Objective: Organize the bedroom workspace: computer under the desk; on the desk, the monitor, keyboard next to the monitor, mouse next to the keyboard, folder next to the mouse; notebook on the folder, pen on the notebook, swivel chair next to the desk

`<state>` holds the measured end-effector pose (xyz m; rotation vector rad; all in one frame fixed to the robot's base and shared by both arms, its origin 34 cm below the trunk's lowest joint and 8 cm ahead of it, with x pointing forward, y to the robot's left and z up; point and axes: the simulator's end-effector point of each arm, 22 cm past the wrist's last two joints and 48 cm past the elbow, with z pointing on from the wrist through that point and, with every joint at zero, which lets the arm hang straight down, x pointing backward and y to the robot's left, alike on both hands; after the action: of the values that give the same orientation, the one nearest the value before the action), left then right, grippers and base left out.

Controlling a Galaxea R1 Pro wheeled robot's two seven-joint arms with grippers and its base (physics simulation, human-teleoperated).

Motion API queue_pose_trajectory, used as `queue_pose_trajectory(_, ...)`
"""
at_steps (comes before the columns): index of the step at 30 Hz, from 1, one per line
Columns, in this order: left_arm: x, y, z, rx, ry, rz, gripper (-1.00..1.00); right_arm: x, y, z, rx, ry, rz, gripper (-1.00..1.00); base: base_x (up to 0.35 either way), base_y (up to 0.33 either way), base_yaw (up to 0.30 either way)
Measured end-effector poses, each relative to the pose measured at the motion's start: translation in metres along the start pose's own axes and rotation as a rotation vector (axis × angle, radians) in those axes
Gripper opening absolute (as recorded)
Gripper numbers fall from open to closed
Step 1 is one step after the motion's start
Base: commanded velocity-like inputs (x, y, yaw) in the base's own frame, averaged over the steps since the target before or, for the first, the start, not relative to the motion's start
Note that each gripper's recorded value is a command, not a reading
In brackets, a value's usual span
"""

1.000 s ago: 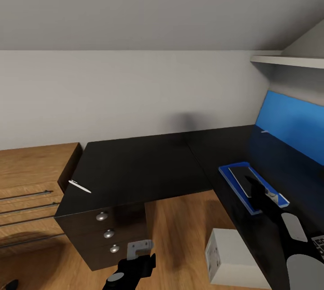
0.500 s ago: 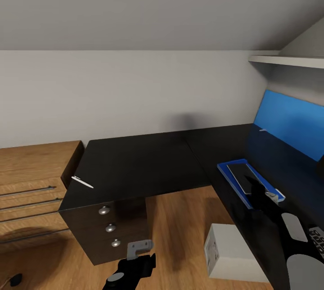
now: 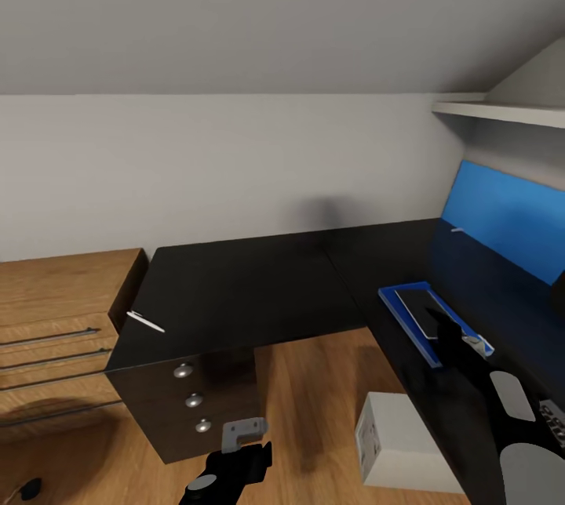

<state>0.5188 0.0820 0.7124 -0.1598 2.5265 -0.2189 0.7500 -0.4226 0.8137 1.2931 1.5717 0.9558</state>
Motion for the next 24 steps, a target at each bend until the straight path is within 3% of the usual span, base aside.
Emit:
queue_pose_trajectory(10, -0.0013, -0.0001, -0.0013, -0.001, -0.002, 0.002, 1.0, -0.0005, 0.0023, -0.0006, -0.002, -0.001, -0.001, 1.0, -0.001, 0.0, 0.0)
queue_pose_trajectory(24, -0.0011, -0.0002, -0.0013, -0.001, -0.001, 0.001, 1.0, 0.0, 0.0027, -0.0004, -0.004, -0.001, 0.0, 1.0, -0.102, 0.0, 0.0)
